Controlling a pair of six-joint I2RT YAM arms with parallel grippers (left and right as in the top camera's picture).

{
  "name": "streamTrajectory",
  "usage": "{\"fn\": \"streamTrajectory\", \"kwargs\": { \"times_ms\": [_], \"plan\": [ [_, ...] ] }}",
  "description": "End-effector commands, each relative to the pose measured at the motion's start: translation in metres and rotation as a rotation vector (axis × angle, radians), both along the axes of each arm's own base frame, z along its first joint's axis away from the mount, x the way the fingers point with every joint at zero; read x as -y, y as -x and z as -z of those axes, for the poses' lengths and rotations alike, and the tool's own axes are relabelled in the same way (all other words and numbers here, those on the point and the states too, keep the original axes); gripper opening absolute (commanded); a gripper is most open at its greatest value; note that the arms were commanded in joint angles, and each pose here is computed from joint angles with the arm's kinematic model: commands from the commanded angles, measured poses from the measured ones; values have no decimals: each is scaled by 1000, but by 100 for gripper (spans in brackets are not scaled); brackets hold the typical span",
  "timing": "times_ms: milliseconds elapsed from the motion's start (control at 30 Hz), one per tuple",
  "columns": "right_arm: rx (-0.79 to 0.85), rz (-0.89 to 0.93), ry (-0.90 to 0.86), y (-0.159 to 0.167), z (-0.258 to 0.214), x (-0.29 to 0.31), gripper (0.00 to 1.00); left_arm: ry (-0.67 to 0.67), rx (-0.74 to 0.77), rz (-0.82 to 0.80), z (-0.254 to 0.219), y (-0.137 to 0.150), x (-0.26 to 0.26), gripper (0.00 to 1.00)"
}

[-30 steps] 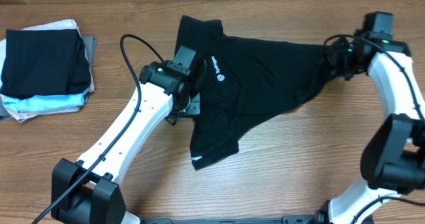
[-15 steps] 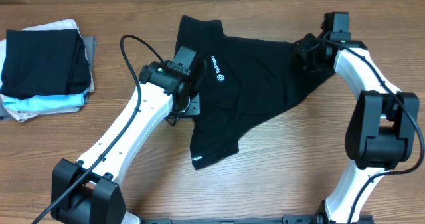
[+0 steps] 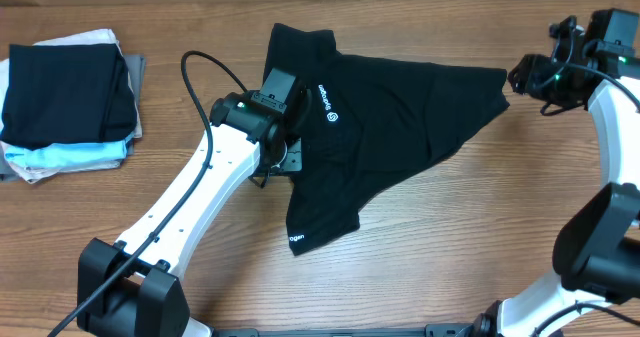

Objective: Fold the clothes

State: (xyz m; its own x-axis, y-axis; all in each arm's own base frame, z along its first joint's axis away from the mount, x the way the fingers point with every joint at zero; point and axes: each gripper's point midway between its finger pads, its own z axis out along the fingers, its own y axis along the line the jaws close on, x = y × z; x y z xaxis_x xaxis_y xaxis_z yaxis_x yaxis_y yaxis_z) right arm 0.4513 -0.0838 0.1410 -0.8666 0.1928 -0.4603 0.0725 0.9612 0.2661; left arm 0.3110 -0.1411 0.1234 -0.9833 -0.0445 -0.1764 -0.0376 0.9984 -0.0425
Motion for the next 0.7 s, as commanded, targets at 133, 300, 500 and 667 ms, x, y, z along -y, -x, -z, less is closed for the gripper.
{"fn": "streamTrajectory", "kwargs": {
  "times_ms": [133,300,500,667],
  "plan": [
    [-5,-413,-16,4,55,-35,52,-7,7,12,-1,-3,-2,37],
    [-47,-451,68,-5,94,-27,41,-10,0,12,-1,-1,-2,38],
    [-32,-447,85,-10,96,-24,40,-15,-10,12,0,1,-4,40],
    [-44,-450,86,-9,104,-24,47,-12,-4,9,-1,0,-3,41]
  ]
}}
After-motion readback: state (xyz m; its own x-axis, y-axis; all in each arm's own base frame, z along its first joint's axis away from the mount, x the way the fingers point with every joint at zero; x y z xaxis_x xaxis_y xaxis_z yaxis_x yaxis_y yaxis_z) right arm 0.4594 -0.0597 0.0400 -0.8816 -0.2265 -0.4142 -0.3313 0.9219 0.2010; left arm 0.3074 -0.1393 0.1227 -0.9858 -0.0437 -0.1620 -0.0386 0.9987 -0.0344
